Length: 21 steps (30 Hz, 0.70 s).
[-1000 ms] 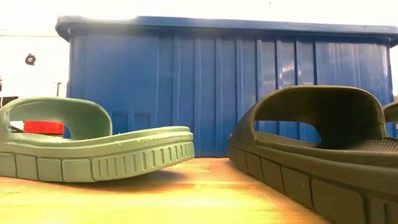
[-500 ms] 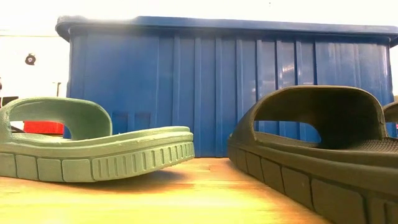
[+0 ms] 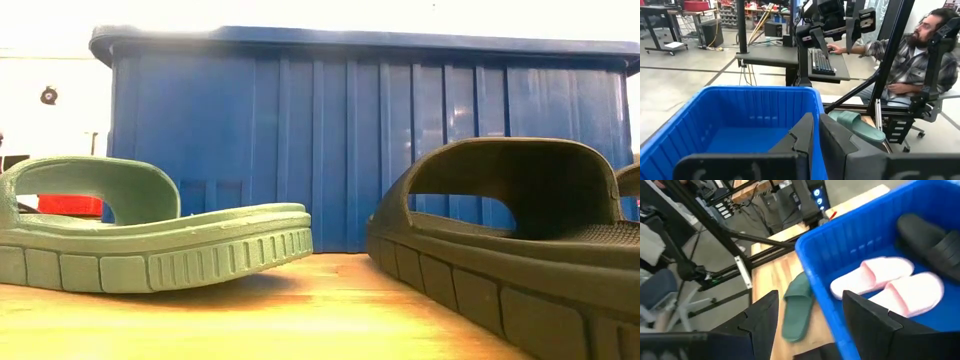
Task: Pick and place slides into bin
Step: Put the green slide into the blue container
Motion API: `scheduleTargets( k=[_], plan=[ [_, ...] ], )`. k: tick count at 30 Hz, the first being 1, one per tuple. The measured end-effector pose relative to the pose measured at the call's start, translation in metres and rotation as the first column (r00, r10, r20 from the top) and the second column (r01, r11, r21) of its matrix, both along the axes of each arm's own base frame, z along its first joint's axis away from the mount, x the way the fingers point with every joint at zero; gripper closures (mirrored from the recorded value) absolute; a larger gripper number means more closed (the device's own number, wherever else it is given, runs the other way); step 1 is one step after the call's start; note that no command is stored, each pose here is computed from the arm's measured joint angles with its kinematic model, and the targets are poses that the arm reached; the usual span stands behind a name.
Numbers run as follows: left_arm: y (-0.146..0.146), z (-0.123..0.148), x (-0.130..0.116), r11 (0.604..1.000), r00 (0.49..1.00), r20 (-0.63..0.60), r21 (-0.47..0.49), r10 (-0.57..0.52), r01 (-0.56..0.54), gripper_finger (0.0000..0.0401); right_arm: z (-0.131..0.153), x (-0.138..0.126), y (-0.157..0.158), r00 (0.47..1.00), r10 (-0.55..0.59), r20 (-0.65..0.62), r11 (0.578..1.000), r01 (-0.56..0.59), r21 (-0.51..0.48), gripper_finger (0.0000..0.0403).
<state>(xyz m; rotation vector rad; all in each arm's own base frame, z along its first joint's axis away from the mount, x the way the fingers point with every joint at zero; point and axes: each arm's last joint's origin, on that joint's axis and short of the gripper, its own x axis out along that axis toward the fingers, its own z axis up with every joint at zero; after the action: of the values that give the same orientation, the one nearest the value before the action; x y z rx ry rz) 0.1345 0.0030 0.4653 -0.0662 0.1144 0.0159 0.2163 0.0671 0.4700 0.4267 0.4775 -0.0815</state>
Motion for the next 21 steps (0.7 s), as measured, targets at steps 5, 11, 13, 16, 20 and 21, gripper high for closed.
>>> scheduleTargets(
  k=[5,11,13,16,20,21],
  plan=[
    [0.0,-0.005,-0.008,1.0,1.0,0.002,-0.006,0.0,0.0,0.0388,-0.005,0.007,0.006,0.997,0.06,-0.043,0.991,-0.054,0.12,0.0193],
    [0.001,-0.012,-0.013,0.998,0.998,-0.002,0.031,0.057,-0.057,0.0388,-0.024,0.026,0.032,0.94,0.287,-0.187,0.898,-0.195,0.395,0.0193],
    [0.002,-0.015,-0.013,0.997,0.997,-0.013,0.034,0.071,-0.071,0.0388,-0.033,0.032,0.041,0.916,0.315,-0.247,0.88,-0.184,0.438,0.0193],
    [0.002,-0.017,-0.013,0.997,0.997,-0.039,0.031,0.072,-0.071,0.0388,-0.048,0.039,0.054,0.886,0.296,-0.357,0.875,-0.101,0.474,0.0193],
    [0.002,-0.024,-0.012,0.997,0.995,-0.071,0.034,0.07,-0.068,0.0388,-0.071,0.04,0.068,0.799,0.243,-0.55,0.881,0.056,0.47,0.0193],
    [0.002,-0.026,-0.011,0.997,0.994,-0.081,0.034,0.07,-0.068,0.0388,-0.076,0.039,0.071,0.766,0.221,-0.604,0.884,0.104,0.456,0.0193]
  ],
)
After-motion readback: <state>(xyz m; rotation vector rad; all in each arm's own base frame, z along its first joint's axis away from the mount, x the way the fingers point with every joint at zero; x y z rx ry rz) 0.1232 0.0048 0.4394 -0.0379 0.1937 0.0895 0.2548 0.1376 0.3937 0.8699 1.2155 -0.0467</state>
